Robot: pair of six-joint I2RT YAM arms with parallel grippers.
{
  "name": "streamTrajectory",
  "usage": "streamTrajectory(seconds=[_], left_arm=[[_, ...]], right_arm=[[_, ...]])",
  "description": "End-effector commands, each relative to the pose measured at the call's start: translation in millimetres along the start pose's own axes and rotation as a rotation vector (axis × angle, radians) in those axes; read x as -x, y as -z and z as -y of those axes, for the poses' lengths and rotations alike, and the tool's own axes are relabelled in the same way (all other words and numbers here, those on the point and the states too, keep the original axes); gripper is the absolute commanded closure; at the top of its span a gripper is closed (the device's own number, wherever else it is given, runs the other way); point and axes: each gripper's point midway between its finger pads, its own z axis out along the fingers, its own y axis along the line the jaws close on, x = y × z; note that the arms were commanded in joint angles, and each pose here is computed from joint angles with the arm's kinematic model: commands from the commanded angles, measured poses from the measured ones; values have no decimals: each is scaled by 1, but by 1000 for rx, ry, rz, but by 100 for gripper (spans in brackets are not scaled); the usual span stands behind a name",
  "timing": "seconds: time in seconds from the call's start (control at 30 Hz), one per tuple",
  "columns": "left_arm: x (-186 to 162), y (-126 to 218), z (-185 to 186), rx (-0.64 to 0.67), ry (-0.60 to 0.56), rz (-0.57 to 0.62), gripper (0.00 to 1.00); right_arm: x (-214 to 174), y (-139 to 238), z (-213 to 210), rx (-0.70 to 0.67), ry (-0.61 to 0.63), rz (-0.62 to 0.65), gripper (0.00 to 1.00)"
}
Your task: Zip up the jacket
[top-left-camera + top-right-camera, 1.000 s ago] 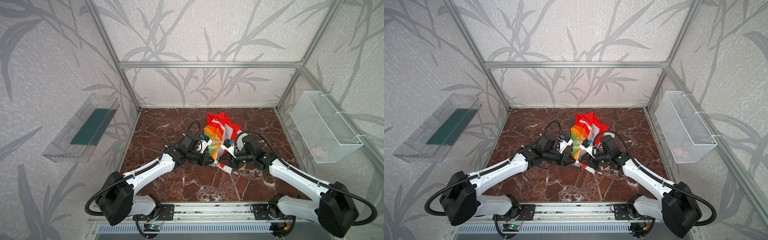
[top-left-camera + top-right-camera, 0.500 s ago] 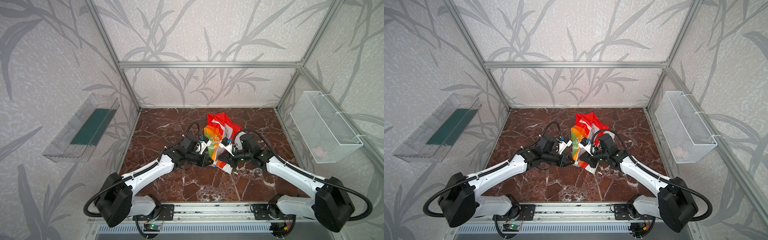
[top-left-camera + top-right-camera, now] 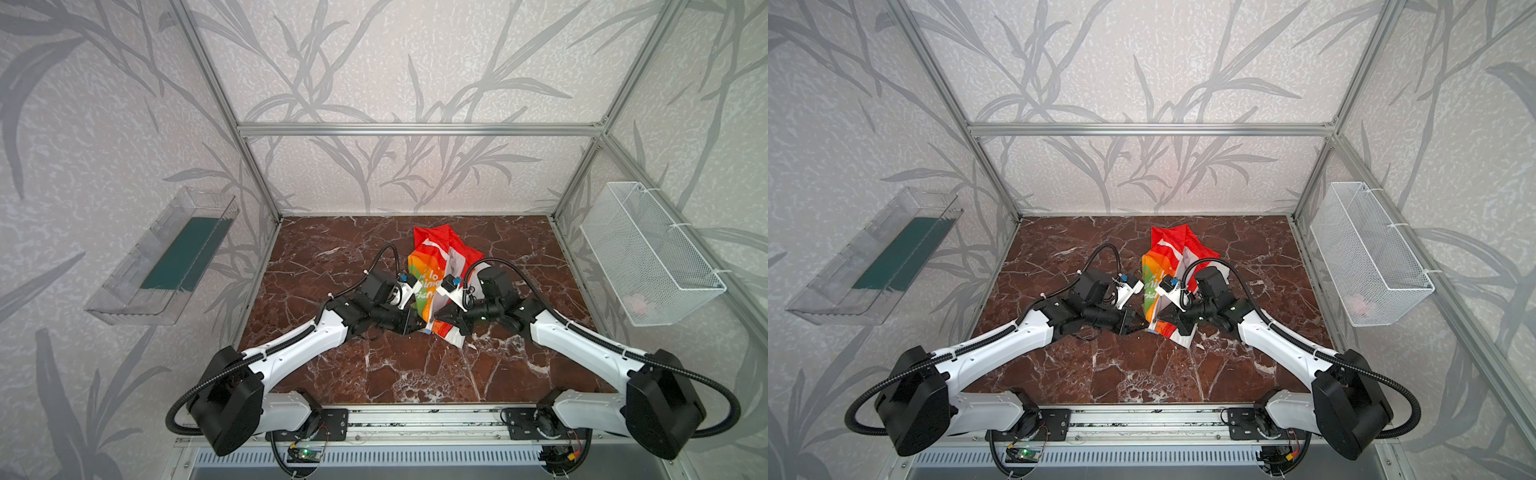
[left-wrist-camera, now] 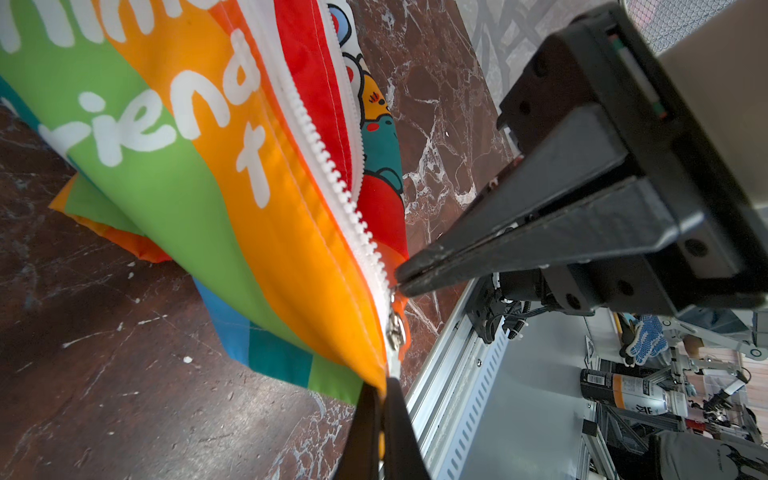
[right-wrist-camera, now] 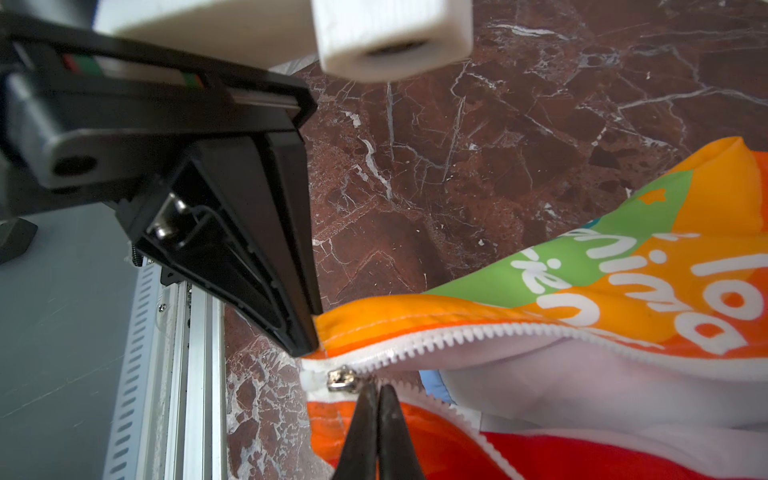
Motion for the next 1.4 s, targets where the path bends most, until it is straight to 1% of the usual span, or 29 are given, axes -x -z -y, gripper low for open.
streamTrajectory(seconds=[0.0,0.1,0.23,0.4,0.5,0.63,0.73,0.8,0.87,0.9,1.03,1.13,1.2,1.27,1.33,1.37], left_arm=[[-3,4,1,6,1,2,100],[-5,5,0,15,2,-4,100],[-6,7,-2,30,-7,-18,100],[-5,10,-1,43,-23,-27,100],[-6,13,-3,60,-33,-37,100],[-7,26,-15,124,-48,-54,100],[-5,45,-32,203,-80,-72,100],[5,64,-47,276,-84,-49,100],[21,83,-60,333,-122,2,100],[27,91,-67,361,-137,9,100],[50,112,-85,435,-204,-30,100],[64,119,-89,446,-271,-56,100],[70,122,-90,441,-337,-72,100],[81,125,-93,419,-367,-33,100],[96,129,-96,382,-354,36,100],[104,131,-98,379,-371,60,100]], right_arm=[[11,6,0,-26,34,14,100],[17,12,7,-94,62,38,100],[17,23,31,-263,81,34,100],[23,33,53,-404,98,47,100],[27,43,72,-528,89,54,100],[31,63,102,-718,71,55,100],[36,80,125,-800,53,62,100],[41,92,139,-831,36,81,100],[46,108,156,-868,1,107,100],[49,114,163,-874,-10,112,100],[67,139,183,-897,-39,135,100],[79,151,192,-900,-51,136,100],[83,156,195,-895,-58,126,100],[85,162,199,-915,-71,115,100],[84,167,203,-940,-89,111,100],[84,171,205,-967,-96,112,100]])
